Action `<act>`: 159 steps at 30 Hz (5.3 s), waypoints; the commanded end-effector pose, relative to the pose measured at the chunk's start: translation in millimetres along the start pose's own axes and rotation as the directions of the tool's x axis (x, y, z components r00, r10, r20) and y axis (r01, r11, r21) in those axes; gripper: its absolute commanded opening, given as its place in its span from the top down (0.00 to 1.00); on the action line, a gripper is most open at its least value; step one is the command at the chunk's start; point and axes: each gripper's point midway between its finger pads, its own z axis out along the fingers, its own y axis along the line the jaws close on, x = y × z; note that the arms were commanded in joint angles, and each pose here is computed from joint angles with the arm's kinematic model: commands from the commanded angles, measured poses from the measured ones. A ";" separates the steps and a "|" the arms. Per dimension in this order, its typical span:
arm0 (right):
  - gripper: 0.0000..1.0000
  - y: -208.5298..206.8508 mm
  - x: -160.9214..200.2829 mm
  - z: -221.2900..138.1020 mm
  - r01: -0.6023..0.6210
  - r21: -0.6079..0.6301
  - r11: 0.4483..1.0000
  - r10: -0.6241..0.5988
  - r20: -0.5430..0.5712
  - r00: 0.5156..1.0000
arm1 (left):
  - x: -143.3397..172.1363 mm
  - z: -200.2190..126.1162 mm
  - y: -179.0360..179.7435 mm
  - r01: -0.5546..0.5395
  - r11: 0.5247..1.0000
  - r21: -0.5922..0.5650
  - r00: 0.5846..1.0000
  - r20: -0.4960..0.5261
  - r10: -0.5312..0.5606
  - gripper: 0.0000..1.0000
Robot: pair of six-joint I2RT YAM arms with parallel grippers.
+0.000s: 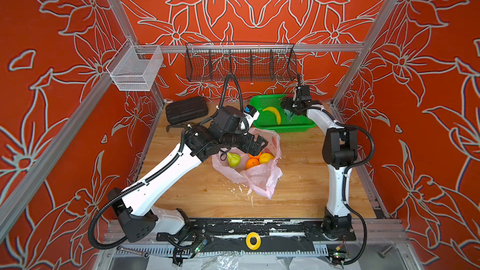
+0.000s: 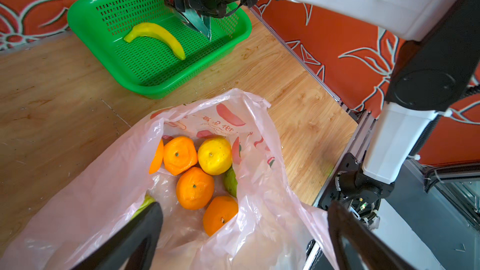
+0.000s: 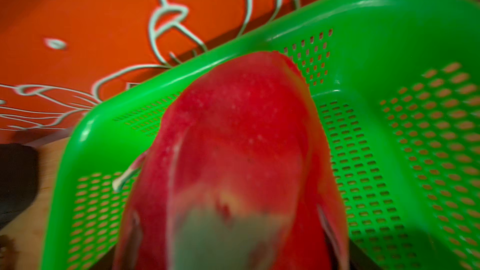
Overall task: Untie the knot of the plastic bag and take out the fruit
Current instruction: Place the fruit in the basket, then pick up the fruit from the plastic bag.
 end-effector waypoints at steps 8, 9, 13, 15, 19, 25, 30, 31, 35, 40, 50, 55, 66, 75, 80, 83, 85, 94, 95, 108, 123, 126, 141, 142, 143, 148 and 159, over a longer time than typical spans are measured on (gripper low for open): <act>0.48 -34.2 20.8 38.3 0.031 0.087 0.996 -0.024 -0.078 0.997 | 12.3 -9.5 12.7 -0.036 0.996 -0.080 0.999 -0.002 0.036 0.02; 0.48 -36.7 22.3 40.1 0.031 0.091 0.995 -0.024 -0.082 0.996 | 12.4 -10.5 13.9 -0.037 0.996 -0.085 0.999 0.002 0.037 0.02; 0.40 -39.9 28.7 44.7 0.032 0.092 0.995 -0.022 -0.109 0.994 | 13.8 -10.8 19.2 -0.029 0.993 -0.112 1.000 0.009 0.030 0.02; 0.30 -36.3 26.5 41.7 0.037 0.080 0.996 -0.028 -0.109 0.994 | 13.9 -11.4 21.8 -0.025 0.992 -0.126 1.000 0.011 0.027 0.02; 0.13 -28.9 16.4 27.8 0.037 0.062 0.997 -0.031 -0.088 0.996 | 15.8 -11.9 27.4 -0.021 0.988 -0.156 1.000 0.012 0.023 0.02; 0.03 -14.5 -4.5 -1.7 0.045 0.029 0.999 -0.044 -0.035 0.998 | 21.2 -15.0 37.3 -0.005 0.978 -0.207 1.000 0.015 0.008 0.02; 0.03 10.9 -28.9 -45.4 0.046 -0.056 0.997 -0.044 0.041 0.998 | 28.2 -19.6 44.1 0.012 0.971 -0.237 1.000 0.017 -0.008 0.02; 0.03 17.1 -34.0 -57.0 0.047 -0.079 0.996 -0.042 0.063 0.997 | 30.1 -20.0 45.3 0.017 0.970 -0.242 1.000 0.013 -0.014 0.03; 0.03 39.4 -46.5 -109.3 0.052 -0.169 0.984 -0.029 0.139 0.990 | 41.2 -19.7 48.8 0.047 0.967 -0.250 0.999 -0.012 -0.052 0.02; 0.06 78.1 -30.5 -186.1 0.108 -0.317 0.942 -0.049 0.186 0.981 | 66.1 -15.0 47.3 0.171 0.960 -0.221 0.983 -0.033 -0.182 0.01; 0.09 143.3 76.4 -313.4 0.334 -0.507 0.795 -0.246 0.233 0.941 | 113.2 -46.6 78.5 0.421 0.831 -0.363 0.900 0.049 -0.434 0.03; 0.16 161.0 131.6 -357.5 0.368 -0.635 0.679 -0.298 0.221 0.929 | 138.6 -68.6 92.6 0.581 0.726 -0.369 0.808 0.149 -0.571 0.05; 0.27 198.6 207.7 -392.7 0.444 -0.746 0.497 -0.511 0.161 0.844 | 181.0 -33.1 106.6 0.735 0.606 -0.304 0.654 0.082 -0.752 0.07; 0.33 223.0 272.5 -351.4 0.546 -0.697 0.465 -0.731 0.045 0.680 | 188.9 1.1 104.2 0.763 0.593 -0.257 0.616 0.014 -0.787 0.22; 0.36 224.0 295.7 -315.2 0.622 -0.593 0.511 -0.801 -0.065 0.596 | 198.9 10.6 103.5 0.759 0.600 -0.254 0.615 -0.023 -0.788 0.29; 0.39 219.8 302.6 -291.3 0.647 -0.528 0.550 -0.799 -0.108 0.591 | 205.9 20.5 102.1 0.746 0.610 -0.268 0.615 -0.075 -0.785 0.36; 0.39 215.7 308.8 -276.3 0.657 -0.497 0.567 -0.798 -0.134 0.587 | 210.9 25.9 101.0 0.743 0.612 -0.269 0.610 -0.102 -0.786 0.44; 0.41 170.8 346.6 -249.2 0.660 -0.438 0.611 -0.792 -0.315 0.524 | 228.9 39.5 96.4 0.752 0.609 -0.253 0.586 -0.166 -0.793 0.75; 0.41 166.3 353.3 -251.6 0.644 -0.454 0.616 -0.788 -0.336 0.516 | 230.3 41.4 95.2 0.753 0.609 -0.248 0.584 -0.176 -0.793 0.76; 0.44 102.1 410.7 -278.8 0.538 -0.510 0.671 -0.740 -0.508 0.441 | 252.0 80.4 71.0 0.652 0.695 -0.303 0.589 -0.375 -0.716 0.85; 0.30 129.2 338.1 -270.9 0.608 -0.342 0.716 -0.695 -0.266 0.668 | 255.1 80.9 80.1 0.602 0.721 -0.342 0.649 -0.316 -0.692 0.79; 0.28 135.1 323.0 -260.5 0.580 -0.267 0.770 -0.635 -0.227 0.739 | 254.6 80.0 80.0 0.604 0.721 -0.340 0.651 -0.312 -0.693 0.79; 0.16 132.9 332.9 -191.7 0.589 -0.064 0.805 -0.584 -0.260 0.769 | 253.7 82.6 79.3 0.605 0.732 -0.314 0.665 -0.305 -0.681 0.79; 0.14 133.6 333.2 -187.8 0.596 -0.062 0.801 -0.590 -0.257 0.766 | 254.1 82.8 79.0 0.605 0.732 -0.312 0.666 -0.306 -0.680 0.79; 0.13 132.5 334.1 -183.0 0.602 -0.052 0.796 -0.593 -0.261 0.762 | 253.7 83.0 79.3 0.605 0.733 -0.311 0.667 -0.305 -0.680 0.79; 0.09 127.7 343.5 -163.8 0.616 -0.042 0.787 -0.598 -0.299 0.744 | 253.7 82.3 80.9 0.595 0.739 -0.315 0.675 -0.302 -0.673 0.79; 0.19 135.0 358.5 -144.4 0.602 -0.089 0.793 -0.596 -0.318 0.738 | 250.7 84.5 80.1 0.590 0.745 -0.310 0.680 -0.307 -0.666 0.80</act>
